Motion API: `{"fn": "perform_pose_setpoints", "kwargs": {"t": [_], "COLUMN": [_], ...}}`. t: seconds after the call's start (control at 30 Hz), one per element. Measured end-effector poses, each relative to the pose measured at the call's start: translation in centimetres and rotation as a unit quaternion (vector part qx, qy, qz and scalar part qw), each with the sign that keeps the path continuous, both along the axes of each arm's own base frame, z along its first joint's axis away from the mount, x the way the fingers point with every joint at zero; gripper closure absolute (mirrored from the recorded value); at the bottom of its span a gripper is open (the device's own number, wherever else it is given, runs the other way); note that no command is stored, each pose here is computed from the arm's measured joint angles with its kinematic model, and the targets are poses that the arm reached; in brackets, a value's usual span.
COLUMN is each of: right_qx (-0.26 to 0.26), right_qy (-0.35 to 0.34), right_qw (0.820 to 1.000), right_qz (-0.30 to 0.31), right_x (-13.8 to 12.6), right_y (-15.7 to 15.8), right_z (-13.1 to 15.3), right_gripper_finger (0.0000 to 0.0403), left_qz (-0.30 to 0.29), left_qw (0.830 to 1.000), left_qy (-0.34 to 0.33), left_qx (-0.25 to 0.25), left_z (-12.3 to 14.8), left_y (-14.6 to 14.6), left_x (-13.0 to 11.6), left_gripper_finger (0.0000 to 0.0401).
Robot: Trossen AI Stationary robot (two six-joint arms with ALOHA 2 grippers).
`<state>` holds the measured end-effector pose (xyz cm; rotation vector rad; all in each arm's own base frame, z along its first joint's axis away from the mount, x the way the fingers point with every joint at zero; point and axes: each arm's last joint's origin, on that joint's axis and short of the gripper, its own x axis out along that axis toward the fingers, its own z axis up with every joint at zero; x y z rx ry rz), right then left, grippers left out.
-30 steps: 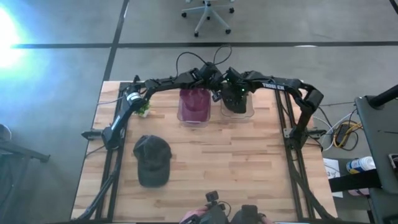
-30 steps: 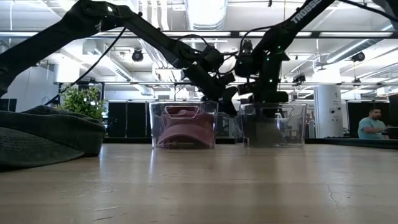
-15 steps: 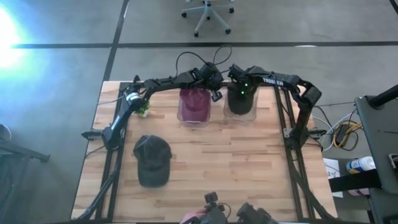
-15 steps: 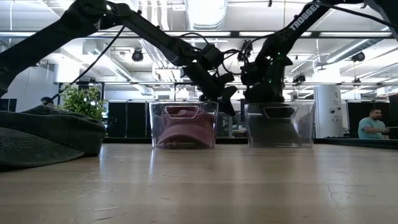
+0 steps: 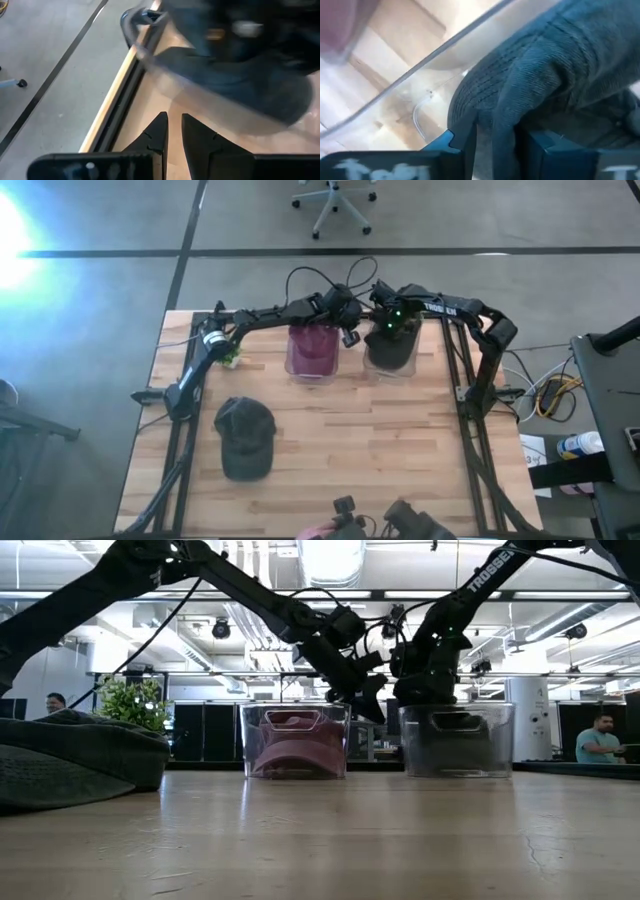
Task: Pick & Place hat
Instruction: Put the right black cap into the right transparent bin
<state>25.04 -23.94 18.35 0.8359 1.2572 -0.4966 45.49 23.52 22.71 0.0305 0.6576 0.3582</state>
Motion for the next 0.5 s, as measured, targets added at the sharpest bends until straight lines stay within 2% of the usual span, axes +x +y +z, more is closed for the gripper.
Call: {"fn": "perform_pose_setpoints", "kwargs": {"t": [0.13, 0.33, 0.5], "right_qx": [-0.013, -0.010, -0.040], "right_qy": [-0.036, -0.040, -0.056], "right_qw": [0.999, 0.998, 0.994], "right_qz": [0.025, 0.046, 0.085], "right_x": [0.4, 0.3, 0.2], "right_y": [-0.4, -0.2, 0.1], "right_z": [0.1, 0.3, 2.4], "right_gripper_finger": [0.0289, 0.0246, 0.0208], "left_qz": [-0.009, -0.018, -0.016], "left_qw": [1.000, 1.000, 1.000], "left_qy": [-0.001, -0.007, -0.006], "left_qx": [0.001, 0.007, 0.006], "left_z": [0.1, 0.9, 0.9], "left_y": [-0.8, -1.5, -1.5], "left_x": [0.4, 0.5, 0.5], "left_gripper_finger": [0.0353, 0.0353, 0.0353]}}
